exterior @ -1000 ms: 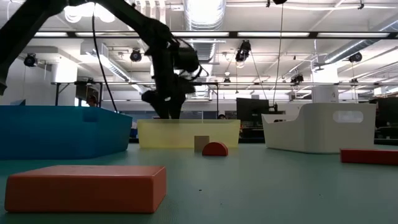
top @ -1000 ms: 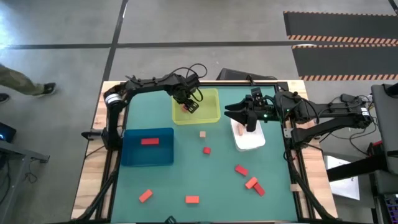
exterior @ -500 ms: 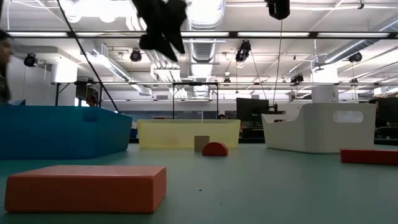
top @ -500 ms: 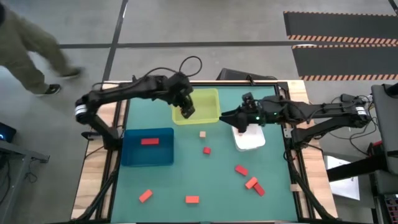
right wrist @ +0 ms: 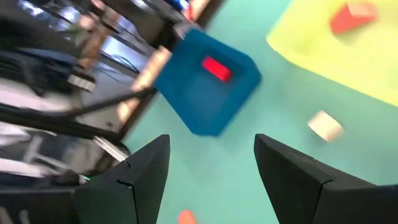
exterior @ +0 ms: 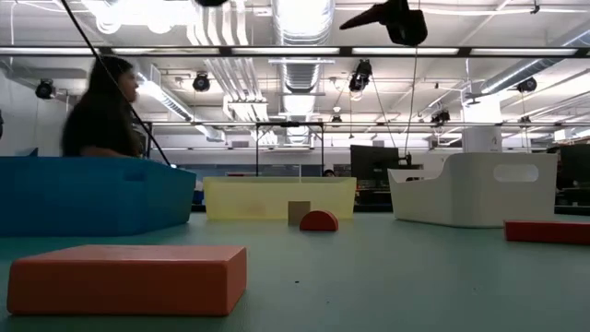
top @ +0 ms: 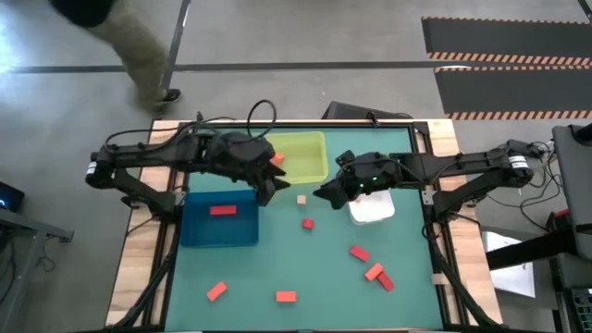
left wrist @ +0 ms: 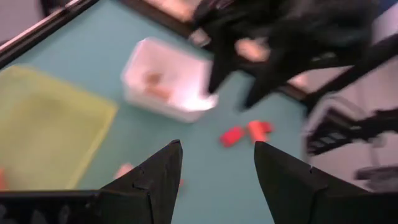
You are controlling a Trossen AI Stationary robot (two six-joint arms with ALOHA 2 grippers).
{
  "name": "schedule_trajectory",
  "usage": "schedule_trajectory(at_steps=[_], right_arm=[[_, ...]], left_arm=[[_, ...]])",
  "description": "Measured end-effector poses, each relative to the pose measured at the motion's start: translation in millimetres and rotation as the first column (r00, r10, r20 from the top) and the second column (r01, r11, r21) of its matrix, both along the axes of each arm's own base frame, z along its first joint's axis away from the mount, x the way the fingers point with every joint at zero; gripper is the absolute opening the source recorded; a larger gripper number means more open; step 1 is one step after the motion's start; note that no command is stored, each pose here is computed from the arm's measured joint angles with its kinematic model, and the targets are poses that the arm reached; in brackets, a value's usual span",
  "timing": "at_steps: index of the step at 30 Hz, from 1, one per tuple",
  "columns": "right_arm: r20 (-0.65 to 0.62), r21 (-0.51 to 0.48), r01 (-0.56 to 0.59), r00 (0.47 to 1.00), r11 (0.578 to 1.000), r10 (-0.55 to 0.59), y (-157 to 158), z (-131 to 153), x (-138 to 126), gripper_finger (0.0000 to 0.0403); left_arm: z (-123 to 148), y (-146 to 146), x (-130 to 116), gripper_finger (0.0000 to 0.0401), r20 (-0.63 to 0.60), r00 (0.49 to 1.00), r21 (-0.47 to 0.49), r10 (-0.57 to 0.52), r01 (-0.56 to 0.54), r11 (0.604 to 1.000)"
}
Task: Sort & place blocks by color
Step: Put the brown block into the white bin
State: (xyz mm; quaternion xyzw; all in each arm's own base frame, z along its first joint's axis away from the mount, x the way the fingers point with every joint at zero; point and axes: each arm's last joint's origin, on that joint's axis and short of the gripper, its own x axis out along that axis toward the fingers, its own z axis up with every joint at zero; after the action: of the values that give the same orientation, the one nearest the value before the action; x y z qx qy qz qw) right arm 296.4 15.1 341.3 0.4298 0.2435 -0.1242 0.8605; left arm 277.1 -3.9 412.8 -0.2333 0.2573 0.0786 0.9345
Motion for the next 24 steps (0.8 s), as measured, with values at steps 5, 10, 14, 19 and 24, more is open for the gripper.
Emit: schedule_trajectory(at_steps=[5,10,14,19,24], right_arm=[[-0.167,0.010,0.006,0.986,1.000,-0.005,4,-5,14,0.0224],[-0.310,0.036,0.052,0.950,0.998,-0.038,5,-15,32,0.0224],[-0.381,0.062,0.103,0.922,0.993,-0.072,6,-25,49,0.0224],[-0.440,0.101,0.185,0.889,0.978,-0.123,7,-40,73,0.0224],[-0.506,0.104,0.252,0.846,0.962,-0.167,3,-56,99,0.0224]], left_arm=[[17,-25,-6,0.0185,0.139,0.989,0.018,-0.040,0.038,0.999],[33,-34,-25,0.0185,0.217,0.974,0.072,-0.066,0.051,0.996],[43,-31,-41,0.0185,0.256,0.962,0.124,-0.090,0.060,0.990],[56,-27,-64,0.0185,0.303,0.942,0.231,-0.145,0.075,0.970],[68,-23,-89,0.0185,0.342,0.919,0.329,-0.195,0.078,0.941]])
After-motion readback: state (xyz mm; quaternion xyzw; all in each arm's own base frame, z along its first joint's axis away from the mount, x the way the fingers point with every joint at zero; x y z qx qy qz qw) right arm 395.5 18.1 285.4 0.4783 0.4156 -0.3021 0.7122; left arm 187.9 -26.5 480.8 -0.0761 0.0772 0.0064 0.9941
